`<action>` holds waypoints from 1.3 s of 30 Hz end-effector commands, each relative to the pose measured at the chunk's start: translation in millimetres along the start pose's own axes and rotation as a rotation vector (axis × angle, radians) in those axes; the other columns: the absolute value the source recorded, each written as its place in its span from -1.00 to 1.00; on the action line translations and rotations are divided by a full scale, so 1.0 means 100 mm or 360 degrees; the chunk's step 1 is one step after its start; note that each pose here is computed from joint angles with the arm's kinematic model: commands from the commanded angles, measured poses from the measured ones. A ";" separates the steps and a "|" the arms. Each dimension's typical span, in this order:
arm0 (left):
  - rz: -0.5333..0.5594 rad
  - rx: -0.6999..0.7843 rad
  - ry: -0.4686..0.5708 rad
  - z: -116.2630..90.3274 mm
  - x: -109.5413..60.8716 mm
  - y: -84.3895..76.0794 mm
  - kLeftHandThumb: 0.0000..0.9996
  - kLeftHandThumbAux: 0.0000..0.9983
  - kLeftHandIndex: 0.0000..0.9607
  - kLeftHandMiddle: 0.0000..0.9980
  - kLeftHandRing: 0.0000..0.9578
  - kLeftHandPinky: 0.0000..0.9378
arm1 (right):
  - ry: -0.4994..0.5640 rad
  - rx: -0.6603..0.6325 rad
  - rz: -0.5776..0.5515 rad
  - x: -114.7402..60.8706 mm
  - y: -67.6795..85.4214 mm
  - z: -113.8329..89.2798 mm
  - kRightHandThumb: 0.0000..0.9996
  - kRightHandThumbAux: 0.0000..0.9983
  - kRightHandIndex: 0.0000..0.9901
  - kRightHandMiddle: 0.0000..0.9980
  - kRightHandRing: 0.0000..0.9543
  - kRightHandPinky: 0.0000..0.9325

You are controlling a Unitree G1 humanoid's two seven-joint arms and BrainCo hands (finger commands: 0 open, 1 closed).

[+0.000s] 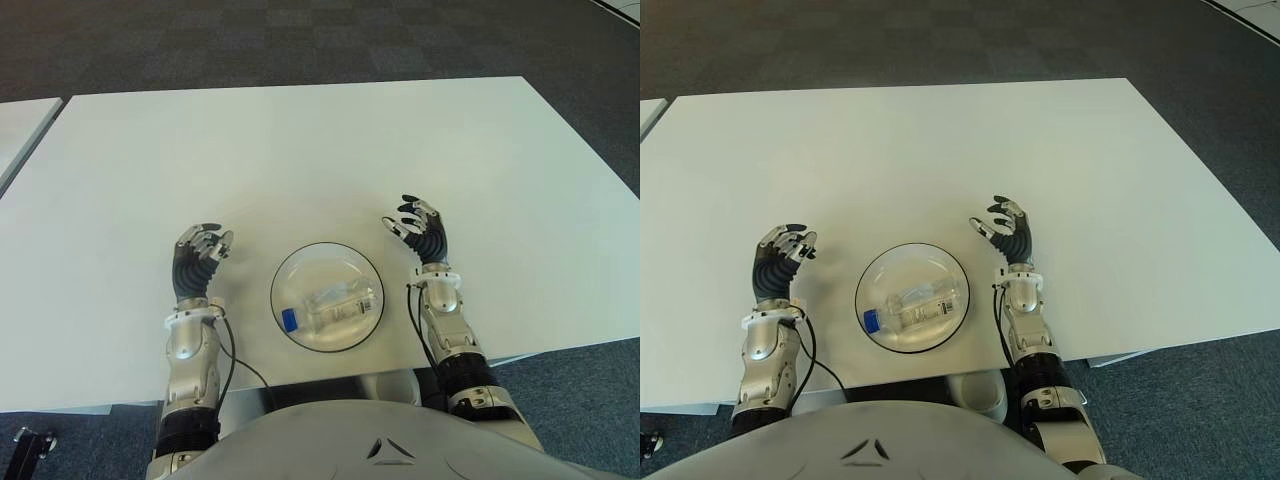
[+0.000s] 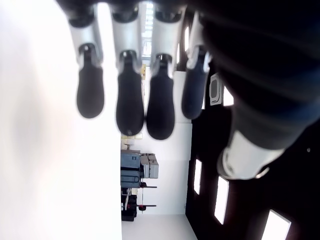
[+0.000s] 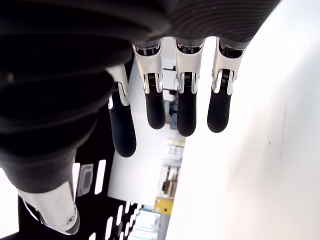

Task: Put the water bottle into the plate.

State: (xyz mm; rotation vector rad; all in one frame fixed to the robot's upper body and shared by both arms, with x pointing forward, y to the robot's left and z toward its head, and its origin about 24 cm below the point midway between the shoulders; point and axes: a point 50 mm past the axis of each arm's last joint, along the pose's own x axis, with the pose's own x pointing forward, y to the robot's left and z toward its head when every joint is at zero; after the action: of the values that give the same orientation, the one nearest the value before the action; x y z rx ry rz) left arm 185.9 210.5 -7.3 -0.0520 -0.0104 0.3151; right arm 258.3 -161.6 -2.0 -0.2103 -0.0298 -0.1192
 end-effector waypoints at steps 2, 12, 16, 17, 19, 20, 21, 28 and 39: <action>-0.0007 0.0009 0.0024 -0.02 -0.02 0.02 0.42 0.42 -0.09 0.29 0.30 0.30 | 0.0044 -0.0005 -0.0004 0.01 0.02 -0.04 0.42 0.46 -0.13 0.15 0.25 0.33; -0.0012 0.0005 0.0030 -0.02 -0.01 0.03 0.42 0.42 -0.09 0.29 0.29 0.29 | 0.0027 0.0027 -0.0014 0.00 0.04 -0.05 0.41 0.46 -0.13 0.18 0.28 0.37; -0.0015 -0.0003 0.0031 -0.02 -0.01 0.03 0.42 0.42 -0.09 0.29 0.29 0.29 | 0.0022 0.0049 -0.0026 0.01 0.04 -0.05 0.41 0.46 -0.13 0.19 0.29 0.39; -0.0016 -0.0005 0.0031 -0.02 -0.01 0.03 0.42 0.42 -0.09 0.29 0.29 0.29 | 0.0021 0.0055 -0.0029 0.01 0.05 -0.06 0.41 0.46 -0.13 0.20 0.30 0.39; -0.0017 -0.0006 0.0032 -0.02 -0.02 0.03 0.42 0.42 -0.09 0.29 0.29 0.29 | 0.0017 0.0061 -0.0035 0.01 0.05 -0.06 0.41 0.46 -0.13 0.20 0.30 0.40; -0.0018 -0.0007 0.0032 -0.02 -0.02 0.03 0.42 0.42 -0.09 0.29 0.29 0.29 | 0.0015 0.0063 -0.0037 0.01 0.05 -0.06 0.41 0.46 -0.13 0.21 0.31 0.41; -0.0018 -0.0007 0.0032 -0.02 -0.02 0.03 0.42 0.42 -0.09 0.29 0.29 0.30 | 0.0014 0.0064 -0.0039 0.01 0.05 -0.06 0.41 0.46 -0.13 0.21 0.31 0.41; -0.0023 -0.0006 0.0030 -0.02 -0.02 0.03 0.42 0.42 -0.09 0.29 0.30 0.30 | 0.0000 0.0068 -0.0045 0.02 0.06 -0.06 0.41 0.46 -0.13 0.26 0.36 0.47; -0.0031 0.0000 0.0031 -0.02 -0.04 0.03 0.42 0.42 -0.09 0.28 0.29 0.29 | -0.0063 -0.0043 -0.0039 0.01 0.03 -0.04 0.42 0.46 -0.12 0.32 0.40 0.44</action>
State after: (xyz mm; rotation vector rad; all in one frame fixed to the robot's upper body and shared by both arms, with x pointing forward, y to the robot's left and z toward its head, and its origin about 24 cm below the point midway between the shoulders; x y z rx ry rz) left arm 181.9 212.0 -9.0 -0.0584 -0.0003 0.3083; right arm 260.6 -158.6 -5.6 -0.2030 -0.0607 -0.1465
